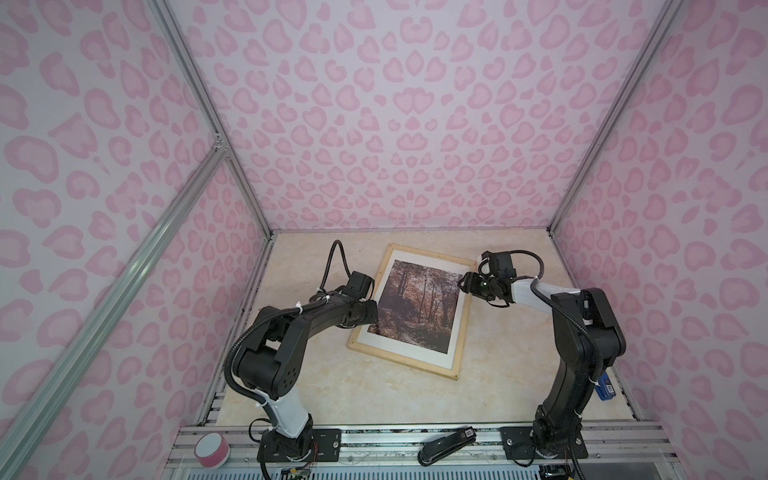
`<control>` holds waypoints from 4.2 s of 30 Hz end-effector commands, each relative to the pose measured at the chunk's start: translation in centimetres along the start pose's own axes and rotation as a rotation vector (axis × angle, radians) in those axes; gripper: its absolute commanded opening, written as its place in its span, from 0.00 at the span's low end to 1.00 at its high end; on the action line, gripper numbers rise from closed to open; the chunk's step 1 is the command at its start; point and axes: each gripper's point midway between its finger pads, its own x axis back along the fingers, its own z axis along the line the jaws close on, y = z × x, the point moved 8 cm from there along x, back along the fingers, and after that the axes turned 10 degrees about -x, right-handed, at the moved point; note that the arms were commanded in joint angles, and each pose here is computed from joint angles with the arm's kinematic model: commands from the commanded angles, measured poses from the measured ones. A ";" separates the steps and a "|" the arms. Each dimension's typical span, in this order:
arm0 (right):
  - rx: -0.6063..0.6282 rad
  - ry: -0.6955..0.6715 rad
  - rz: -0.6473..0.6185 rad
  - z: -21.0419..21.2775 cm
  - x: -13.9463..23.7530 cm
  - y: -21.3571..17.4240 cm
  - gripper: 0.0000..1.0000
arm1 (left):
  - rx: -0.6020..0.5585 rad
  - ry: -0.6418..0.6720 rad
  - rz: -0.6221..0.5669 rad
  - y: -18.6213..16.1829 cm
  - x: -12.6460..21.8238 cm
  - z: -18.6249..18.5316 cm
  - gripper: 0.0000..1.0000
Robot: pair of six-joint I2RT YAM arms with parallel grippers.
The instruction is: Put the photo into the frame
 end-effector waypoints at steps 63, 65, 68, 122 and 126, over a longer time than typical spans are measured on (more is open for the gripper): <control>0.013 0.044 0.107 0.3 0.5 -6.5 0.52 | 0.029 -0.153 -0.084 1.1 1.2 -1.1 0.64; 0.013 0.045 0.102 0.3 0.6 -6.4 0.51 | 0.047 -0.196 -0.085 1.0 1.1 -1.5 0.64; 0.008 0.045 0.096 0.2 0.7 -6.3 0.51 | 0.066 -0.243 -0.077 0.7 0.8 -2.0 0.64; -0.051 -0.348 -0.375 -6.3 18.8 1.8 0.99 | -0.001 0.254 -0.411 7.0 17.8 3.3 0.98; -0.050 -0.257 -0.465 -6.4 20.9 1.4 0.99 | 0.053 0.287 -0.396 6.9 18.4 5.7 0.98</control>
